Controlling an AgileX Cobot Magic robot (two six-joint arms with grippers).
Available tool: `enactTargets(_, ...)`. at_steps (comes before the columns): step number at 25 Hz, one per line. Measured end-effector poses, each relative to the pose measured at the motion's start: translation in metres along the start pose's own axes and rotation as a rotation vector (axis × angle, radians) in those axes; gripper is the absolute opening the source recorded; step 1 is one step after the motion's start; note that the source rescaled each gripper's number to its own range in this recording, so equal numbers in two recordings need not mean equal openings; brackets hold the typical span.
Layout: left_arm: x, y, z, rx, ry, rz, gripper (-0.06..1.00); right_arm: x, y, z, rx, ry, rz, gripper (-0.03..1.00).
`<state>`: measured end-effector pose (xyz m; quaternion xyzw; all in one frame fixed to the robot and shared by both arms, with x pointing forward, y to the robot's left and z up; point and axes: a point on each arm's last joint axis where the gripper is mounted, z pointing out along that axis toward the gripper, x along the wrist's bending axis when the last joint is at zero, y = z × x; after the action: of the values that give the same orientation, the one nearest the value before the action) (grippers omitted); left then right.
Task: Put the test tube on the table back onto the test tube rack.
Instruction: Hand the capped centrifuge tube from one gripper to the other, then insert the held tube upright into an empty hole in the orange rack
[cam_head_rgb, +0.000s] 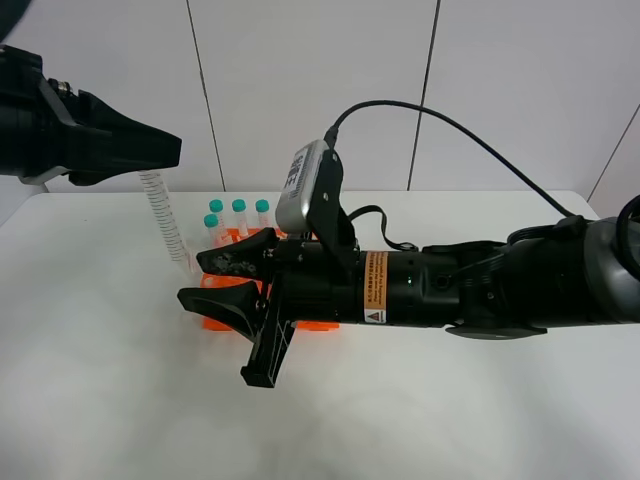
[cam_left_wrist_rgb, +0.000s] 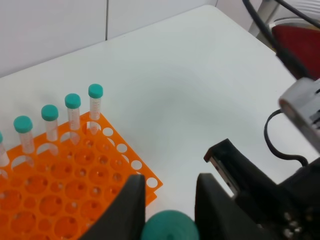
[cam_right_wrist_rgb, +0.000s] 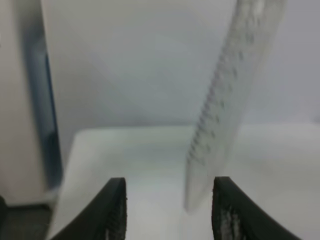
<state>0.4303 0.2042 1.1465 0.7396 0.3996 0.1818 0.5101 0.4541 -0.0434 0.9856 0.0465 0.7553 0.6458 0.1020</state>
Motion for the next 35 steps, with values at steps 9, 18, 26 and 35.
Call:
enactTargets(9, 0.000, 0.000, 0.000, 0.000, 0.000, 0.005, 0.00, -0.036, -0.027, -0.016, 0.305, -0.232, -0.003, 0.51)
enactTargets(18, 0.000, 0.000, 0.000, 0.000, 0.000, 0.008, 0.00, -0.077, -0.036, -0.042, 0.484, -0.434, 0.023, 0.51)
enactTargets(26, 0.000, 0.000, 0.000, 0.000, 0.000, 0.008, 0.00, -0.127, -0.057, -0.106, 0.616, -0.731, 0.202, 0.51)
enactTargets(35, 0.000, 0.000, 0.000, 0.000, 0.000, 0.008, 0.00, -0.155, -0.066, -0.157, 0.667, -1.012, 0.484, 0.40)
